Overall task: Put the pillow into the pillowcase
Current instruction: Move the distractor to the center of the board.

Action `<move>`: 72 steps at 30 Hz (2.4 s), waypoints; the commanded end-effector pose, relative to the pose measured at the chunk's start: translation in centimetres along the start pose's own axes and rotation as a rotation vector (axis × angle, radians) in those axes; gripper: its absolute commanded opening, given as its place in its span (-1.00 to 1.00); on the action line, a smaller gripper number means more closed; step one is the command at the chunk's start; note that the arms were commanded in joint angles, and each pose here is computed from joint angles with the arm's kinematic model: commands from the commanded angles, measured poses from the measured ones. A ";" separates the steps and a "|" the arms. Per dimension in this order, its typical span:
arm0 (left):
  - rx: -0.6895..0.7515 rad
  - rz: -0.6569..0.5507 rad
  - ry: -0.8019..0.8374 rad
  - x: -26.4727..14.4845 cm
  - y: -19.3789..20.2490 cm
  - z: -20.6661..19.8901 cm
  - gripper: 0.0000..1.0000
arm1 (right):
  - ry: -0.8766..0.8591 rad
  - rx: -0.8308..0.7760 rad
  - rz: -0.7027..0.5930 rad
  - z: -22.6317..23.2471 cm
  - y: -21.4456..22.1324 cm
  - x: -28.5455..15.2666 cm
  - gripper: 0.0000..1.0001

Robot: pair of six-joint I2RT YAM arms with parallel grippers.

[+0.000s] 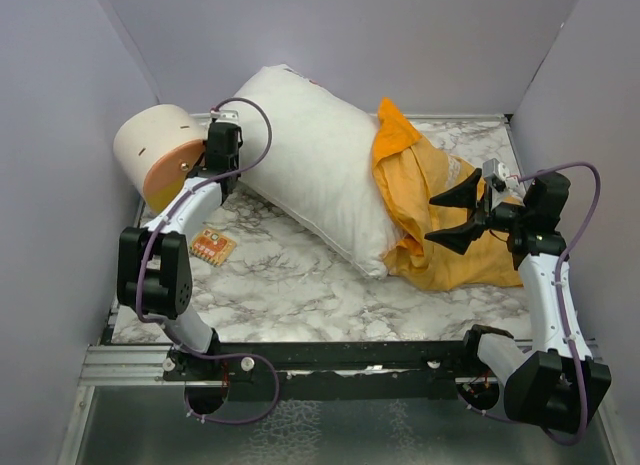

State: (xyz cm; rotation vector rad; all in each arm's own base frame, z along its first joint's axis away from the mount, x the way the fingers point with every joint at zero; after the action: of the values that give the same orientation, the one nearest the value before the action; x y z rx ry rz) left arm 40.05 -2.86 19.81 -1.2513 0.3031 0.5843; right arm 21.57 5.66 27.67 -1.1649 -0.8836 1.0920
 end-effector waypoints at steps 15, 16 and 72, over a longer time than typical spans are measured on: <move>-0.200 -0.194 0.006 1.9 -8.5 3.1 -0.19 | -0.025 0.000 -0.003 0.0 0.4 0.1 0.90; -0.219 -0.213 0.055 0.9 -8.7 2.9 -0.15 | -0.023 -0.006 -0.003 0.0 0.3 0.1 0.90; -0.534 -0.164 0.913 -5.4 -1.3 -17.5 -0.08 | 0.799 0.034 0.212 -11.3 -1.9 -3.7 0.80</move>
State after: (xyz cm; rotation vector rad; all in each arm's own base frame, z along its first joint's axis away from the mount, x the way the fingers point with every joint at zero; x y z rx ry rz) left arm 38.42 -21.57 17.46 -2.0785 0.8474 -0.0574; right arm 29.85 0.39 25.59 -1.4622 -0.1988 0.8072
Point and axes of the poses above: each gripper's point midway between its finger pads, its own x axis out along the fingers, its own z axis along the line the jaws close on, y = z × x, the point moved 7 cm from there along -x, back along the fingers, and after that the axes turned 6 degrees about x, right-handed, at the moved point
